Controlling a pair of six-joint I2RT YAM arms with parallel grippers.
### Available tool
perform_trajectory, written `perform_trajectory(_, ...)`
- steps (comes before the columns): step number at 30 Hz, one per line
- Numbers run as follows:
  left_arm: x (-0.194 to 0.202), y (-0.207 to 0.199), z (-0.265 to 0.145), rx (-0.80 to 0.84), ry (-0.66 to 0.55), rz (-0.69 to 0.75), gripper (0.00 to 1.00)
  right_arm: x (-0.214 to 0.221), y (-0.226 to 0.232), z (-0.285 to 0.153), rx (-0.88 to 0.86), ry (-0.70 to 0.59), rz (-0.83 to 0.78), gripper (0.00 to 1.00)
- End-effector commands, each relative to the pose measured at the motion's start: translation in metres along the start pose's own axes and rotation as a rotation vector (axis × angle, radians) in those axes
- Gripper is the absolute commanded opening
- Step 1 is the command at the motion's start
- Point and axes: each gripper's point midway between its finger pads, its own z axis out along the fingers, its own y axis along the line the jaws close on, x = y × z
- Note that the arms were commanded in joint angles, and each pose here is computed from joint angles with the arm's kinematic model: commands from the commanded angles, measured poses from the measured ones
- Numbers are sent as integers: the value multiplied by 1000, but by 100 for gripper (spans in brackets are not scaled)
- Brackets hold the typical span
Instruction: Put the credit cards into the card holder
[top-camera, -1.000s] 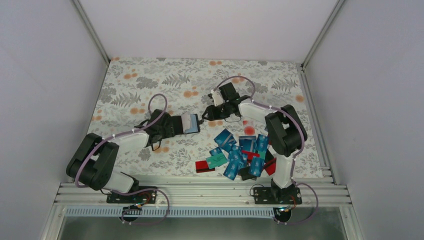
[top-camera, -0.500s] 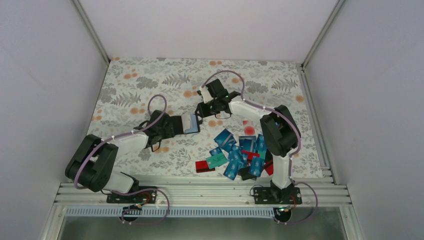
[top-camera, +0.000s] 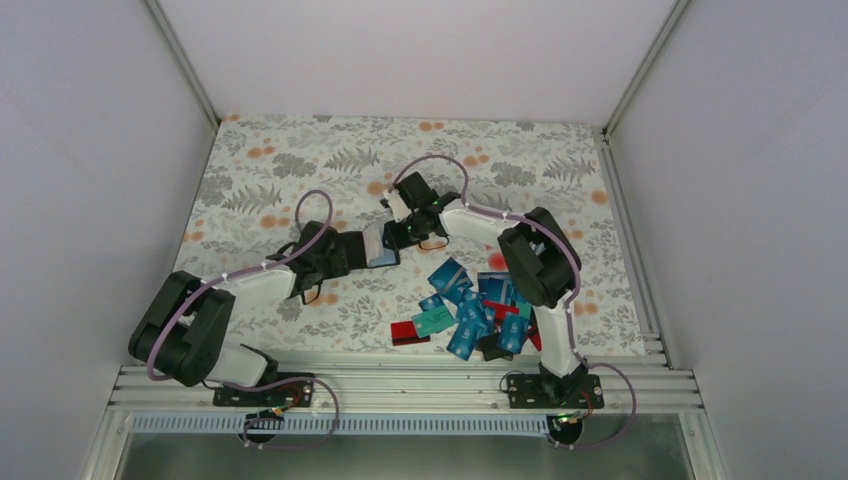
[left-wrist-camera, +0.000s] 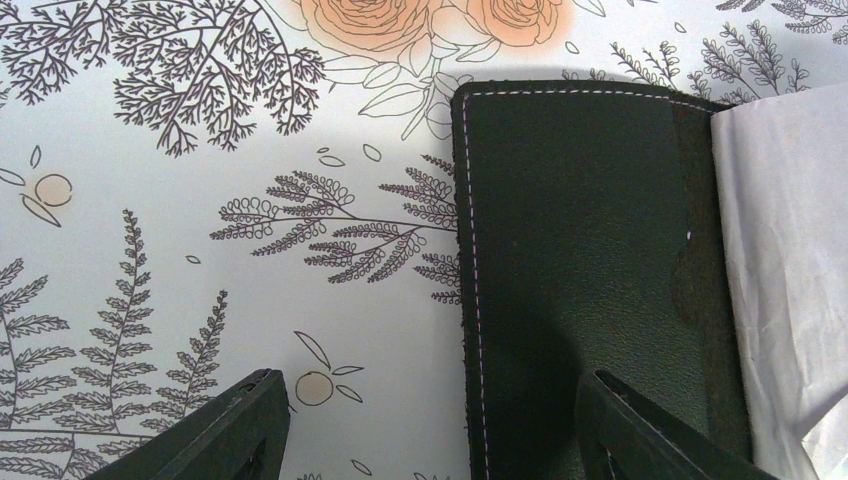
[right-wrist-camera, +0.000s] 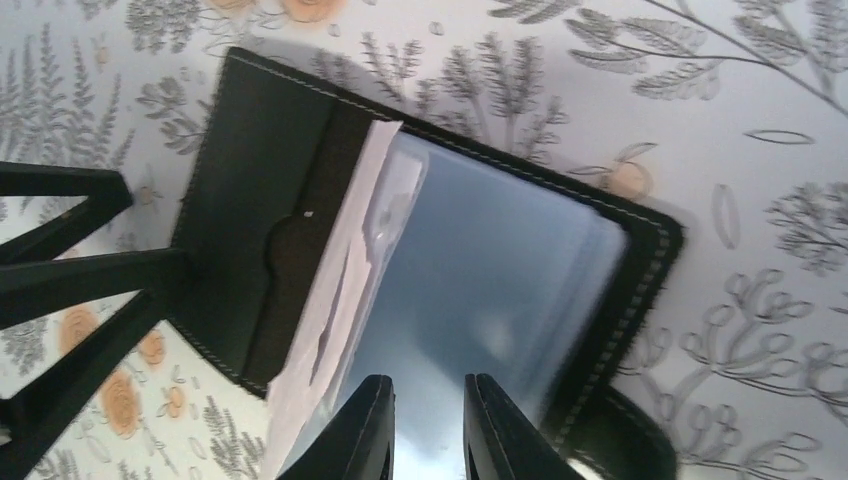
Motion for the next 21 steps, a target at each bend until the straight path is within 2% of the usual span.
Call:
perform_trajectory(1,17,7,0,-9,57,1,71,-9,33,0,-53,-13,-41,20)
perform_trajectory(13,13,3,-10,13,45,-12,71,-5,68,33,-165,42,-61,23)
perform_trajectory(17,12,1,-23,39,47,-37,71,-6,71,47,-205,63,-40,27)
perform_trajectory(21,10,-2,-46,81,25,-73,71,1,61,60,-176,90,-18,37)
